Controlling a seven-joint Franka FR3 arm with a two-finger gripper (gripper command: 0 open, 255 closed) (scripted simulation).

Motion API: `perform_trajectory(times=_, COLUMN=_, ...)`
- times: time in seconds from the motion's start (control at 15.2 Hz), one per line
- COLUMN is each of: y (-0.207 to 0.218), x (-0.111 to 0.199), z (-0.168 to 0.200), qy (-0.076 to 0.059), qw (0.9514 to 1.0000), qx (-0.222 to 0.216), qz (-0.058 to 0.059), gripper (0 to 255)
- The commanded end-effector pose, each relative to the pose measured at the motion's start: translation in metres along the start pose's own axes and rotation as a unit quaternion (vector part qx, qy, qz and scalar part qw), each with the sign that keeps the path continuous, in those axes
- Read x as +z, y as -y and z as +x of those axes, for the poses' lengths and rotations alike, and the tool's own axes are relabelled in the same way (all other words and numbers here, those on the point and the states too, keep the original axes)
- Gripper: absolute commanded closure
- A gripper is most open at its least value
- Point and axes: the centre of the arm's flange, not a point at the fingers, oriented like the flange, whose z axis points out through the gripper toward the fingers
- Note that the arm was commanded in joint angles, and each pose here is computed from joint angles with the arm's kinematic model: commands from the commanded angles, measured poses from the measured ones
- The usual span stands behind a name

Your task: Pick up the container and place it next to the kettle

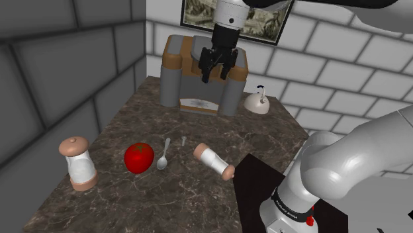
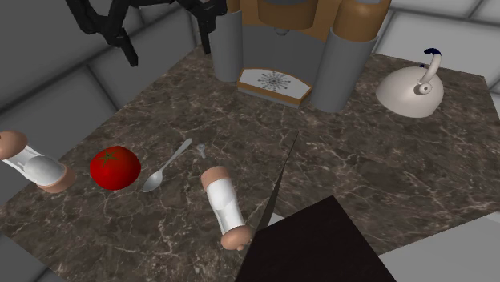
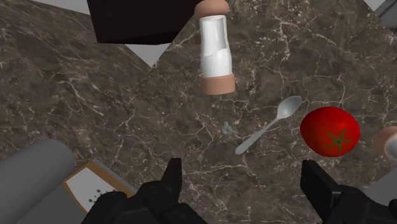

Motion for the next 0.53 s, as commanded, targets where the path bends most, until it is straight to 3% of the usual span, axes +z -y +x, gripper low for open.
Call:
perform_trajectory(times=0.0, y=-0.002, x=0.028, z=-0.004, qy=0.0, qw=1.0, qx=-0.004, qz=0.002, gripper=0)
perform_trajectory(times=0.46, y=-0.009, x=0.118, z=-0.022, qy=0.001, qw=0.9998, qx=-0.017, qz=0.008, gripper=0)
